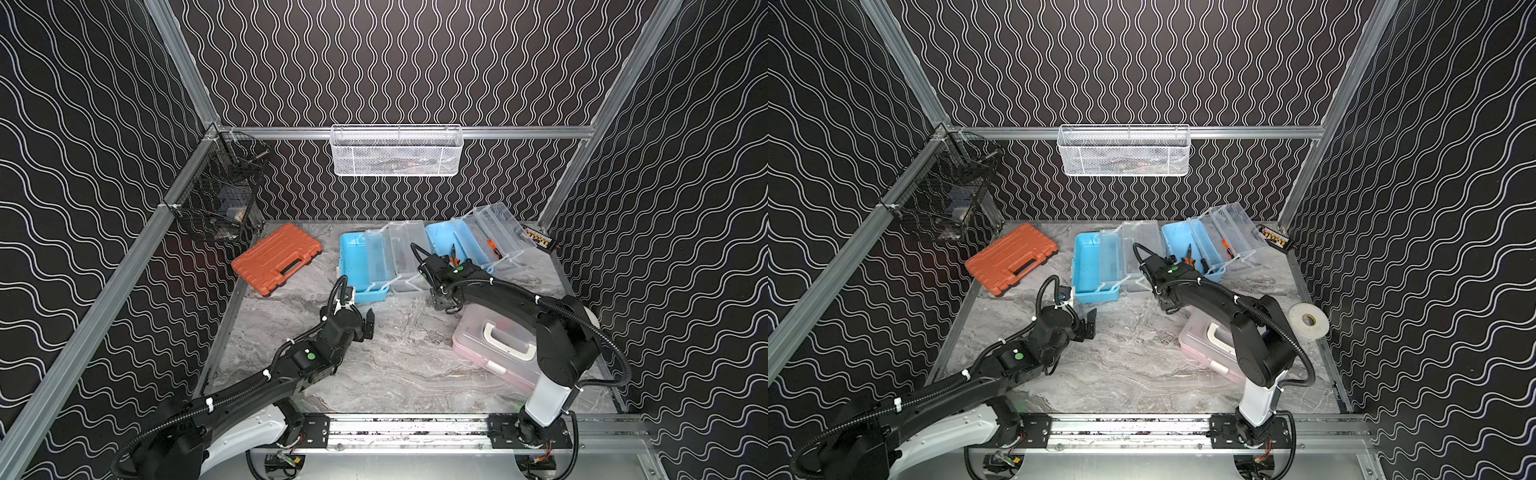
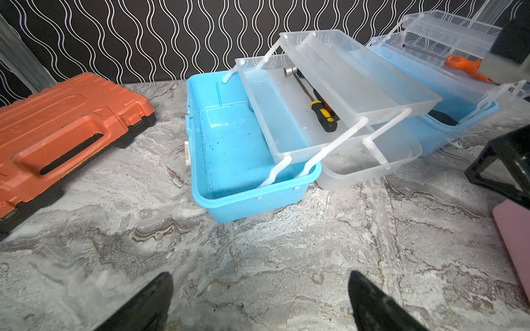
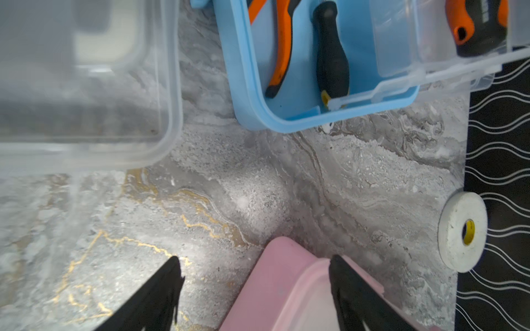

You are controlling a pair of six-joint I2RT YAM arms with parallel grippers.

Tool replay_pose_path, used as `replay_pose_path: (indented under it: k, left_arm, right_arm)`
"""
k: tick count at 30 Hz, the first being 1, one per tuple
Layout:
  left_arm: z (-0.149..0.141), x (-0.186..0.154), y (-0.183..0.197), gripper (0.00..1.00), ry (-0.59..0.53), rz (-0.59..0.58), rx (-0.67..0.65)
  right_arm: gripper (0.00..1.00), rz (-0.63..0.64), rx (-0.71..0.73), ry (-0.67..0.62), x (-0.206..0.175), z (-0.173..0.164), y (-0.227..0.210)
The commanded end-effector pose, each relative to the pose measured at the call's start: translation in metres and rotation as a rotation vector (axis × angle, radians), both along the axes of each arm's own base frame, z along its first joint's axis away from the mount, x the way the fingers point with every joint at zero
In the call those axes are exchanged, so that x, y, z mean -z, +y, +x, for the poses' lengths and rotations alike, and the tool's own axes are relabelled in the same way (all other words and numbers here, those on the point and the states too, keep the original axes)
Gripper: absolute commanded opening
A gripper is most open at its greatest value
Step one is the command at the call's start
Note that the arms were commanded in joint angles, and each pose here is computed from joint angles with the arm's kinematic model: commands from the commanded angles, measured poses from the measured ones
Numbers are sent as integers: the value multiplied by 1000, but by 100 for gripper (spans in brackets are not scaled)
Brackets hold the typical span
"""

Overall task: Close toolboxes
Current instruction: Move the toolbox to the center of the board, then adjust the toolbox at the center of the board.

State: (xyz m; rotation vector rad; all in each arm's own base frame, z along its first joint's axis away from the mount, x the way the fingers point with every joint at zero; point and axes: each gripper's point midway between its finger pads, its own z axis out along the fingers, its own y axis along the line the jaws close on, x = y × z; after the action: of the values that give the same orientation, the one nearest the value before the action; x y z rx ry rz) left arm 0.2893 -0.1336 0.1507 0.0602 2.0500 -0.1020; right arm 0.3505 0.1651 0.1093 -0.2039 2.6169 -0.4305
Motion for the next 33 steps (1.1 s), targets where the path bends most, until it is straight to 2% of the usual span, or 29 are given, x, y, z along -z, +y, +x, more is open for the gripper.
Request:
replay_pose_path:
  k: [1,10,17,20,24,28,33]
  left_arm:
    - [6,-9,2,99,-22,-39,-20]
    - [40,-3,35,99,80,-109,-120]
    - [76,2,55,99,121,-182,-178]
    - [92,6,59,99,142,-171,-192]
    - [108,15,62,99,185,-145,-207]
    - [114,15,62,99,169,-164,-206]
    - [112,21,62,99,175,-158,-197]
  right_arm:
    - [84,115,-53,-25,-19,8,23]
    - [84,438,-70,-51,-58,32,73]
    - [81,534,-24,-76,-69,51,76]
    - [81,557,-48,-53,-67,46,78]
    - [81,581,-157,23,-65,17,86]
    - [82,579,-270,142,-53,-35,94]
    - [83,581,-342,284,-29,-100,98]
